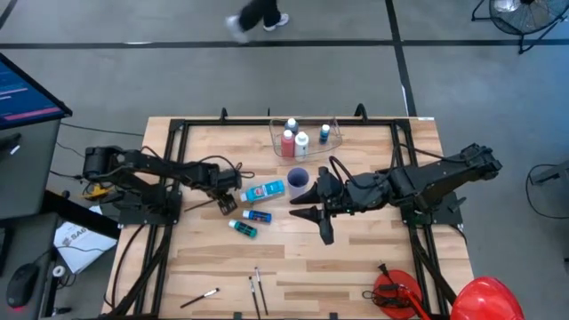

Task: Pick & Place Paint Supplies
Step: Put the black paint brush into the violet cup

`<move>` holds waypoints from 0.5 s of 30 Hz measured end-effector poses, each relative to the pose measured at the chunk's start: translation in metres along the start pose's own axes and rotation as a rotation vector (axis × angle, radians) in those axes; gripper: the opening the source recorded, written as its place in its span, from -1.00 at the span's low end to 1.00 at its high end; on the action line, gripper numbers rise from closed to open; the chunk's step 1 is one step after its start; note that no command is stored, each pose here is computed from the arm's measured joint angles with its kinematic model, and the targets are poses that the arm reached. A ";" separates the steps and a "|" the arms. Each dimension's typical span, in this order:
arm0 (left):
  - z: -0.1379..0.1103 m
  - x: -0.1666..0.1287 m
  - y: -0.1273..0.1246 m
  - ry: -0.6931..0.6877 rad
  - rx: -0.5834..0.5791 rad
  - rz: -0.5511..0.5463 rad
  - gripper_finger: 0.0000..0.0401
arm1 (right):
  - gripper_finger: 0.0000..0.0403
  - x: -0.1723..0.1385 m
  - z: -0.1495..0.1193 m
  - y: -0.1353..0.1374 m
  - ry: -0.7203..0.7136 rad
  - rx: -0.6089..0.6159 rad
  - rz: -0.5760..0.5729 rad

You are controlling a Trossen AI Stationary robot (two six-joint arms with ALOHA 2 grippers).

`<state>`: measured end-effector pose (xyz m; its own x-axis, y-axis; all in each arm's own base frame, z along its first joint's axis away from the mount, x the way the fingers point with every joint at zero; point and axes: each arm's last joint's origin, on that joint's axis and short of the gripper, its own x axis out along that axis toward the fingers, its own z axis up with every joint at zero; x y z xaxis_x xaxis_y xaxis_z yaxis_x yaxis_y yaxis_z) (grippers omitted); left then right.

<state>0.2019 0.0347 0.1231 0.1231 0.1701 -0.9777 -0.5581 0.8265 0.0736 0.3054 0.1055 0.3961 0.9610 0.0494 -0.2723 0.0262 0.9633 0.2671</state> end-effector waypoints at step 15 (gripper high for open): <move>0.003 0.004 0.014 0.024 -0.071 -0.011 -0.16 | -0.39 -0.001 0.000 0.002 -0.004 0.001 0.009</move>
<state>0.1967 0.0482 0.1211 0.1104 0.1472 -0.9829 -0.6137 0.7880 0.0491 0.3049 0.1076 0.3967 0.9622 0.0566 -0.2663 0.0181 0.9627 0.2699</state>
